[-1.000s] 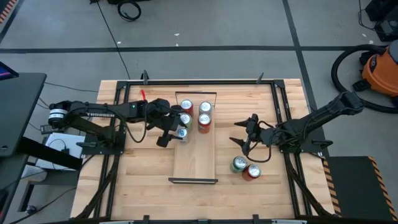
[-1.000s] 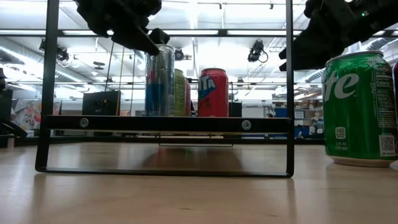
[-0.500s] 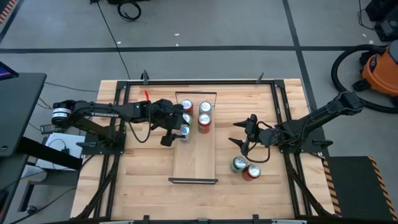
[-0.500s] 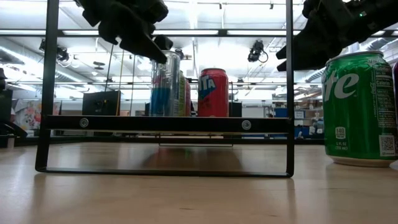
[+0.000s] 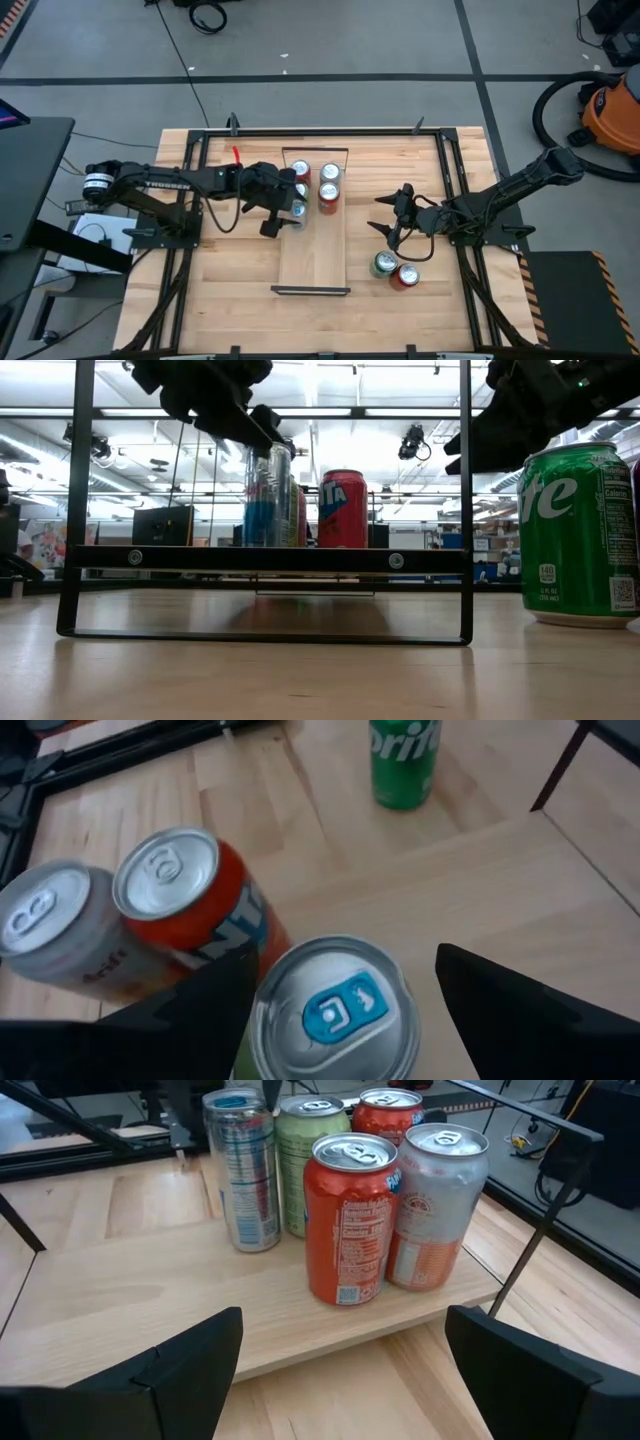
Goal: Place canned beverage on shelf
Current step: Put the green soda can on the shelf
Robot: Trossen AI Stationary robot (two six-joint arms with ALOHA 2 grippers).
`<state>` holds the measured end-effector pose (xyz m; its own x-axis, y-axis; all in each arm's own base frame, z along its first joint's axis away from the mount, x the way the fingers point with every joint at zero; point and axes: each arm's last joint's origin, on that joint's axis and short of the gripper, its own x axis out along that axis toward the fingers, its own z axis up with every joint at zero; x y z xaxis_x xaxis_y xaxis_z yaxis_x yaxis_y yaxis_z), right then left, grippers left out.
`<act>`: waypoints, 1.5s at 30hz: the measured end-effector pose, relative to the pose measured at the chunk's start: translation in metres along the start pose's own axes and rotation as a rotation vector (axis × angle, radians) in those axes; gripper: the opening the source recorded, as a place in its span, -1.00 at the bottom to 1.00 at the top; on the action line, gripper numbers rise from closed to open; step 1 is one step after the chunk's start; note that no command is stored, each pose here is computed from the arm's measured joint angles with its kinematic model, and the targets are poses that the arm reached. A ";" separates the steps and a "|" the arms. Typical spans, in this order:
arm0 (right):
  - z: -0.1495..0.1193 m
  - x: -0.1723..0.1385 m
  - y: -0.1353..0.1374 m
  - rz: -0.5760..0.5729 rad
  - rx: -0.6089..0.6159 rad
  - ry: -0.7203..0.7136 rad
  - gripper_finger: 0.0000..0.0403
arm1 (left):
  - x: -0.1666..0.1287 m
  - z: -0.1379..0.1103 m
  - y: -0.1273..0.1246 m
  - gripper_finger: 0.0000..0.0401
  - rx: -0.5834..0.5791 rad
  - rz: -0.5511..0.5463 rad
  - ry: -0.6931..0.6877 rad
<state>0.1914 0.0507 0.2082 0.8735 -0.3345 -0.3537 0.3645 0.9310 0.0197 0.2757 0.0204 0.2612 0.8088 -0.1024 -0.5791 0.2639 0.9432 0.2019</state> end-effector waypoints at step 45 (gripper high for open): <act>0.025 -0.006 0.075 0.247 -0.182 0.623 0.87 | -0.012 0.054 -0.044 0.57 -0.115 0.220 -0.131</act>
<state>0.2217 0.1184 0.2354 0.5558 -0.0140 -0.8312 0.0711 0.9970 0.0308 0.2828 -0.0366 0.3017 0.9032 0.0763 -0.4225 0.0189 0.9760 0.2168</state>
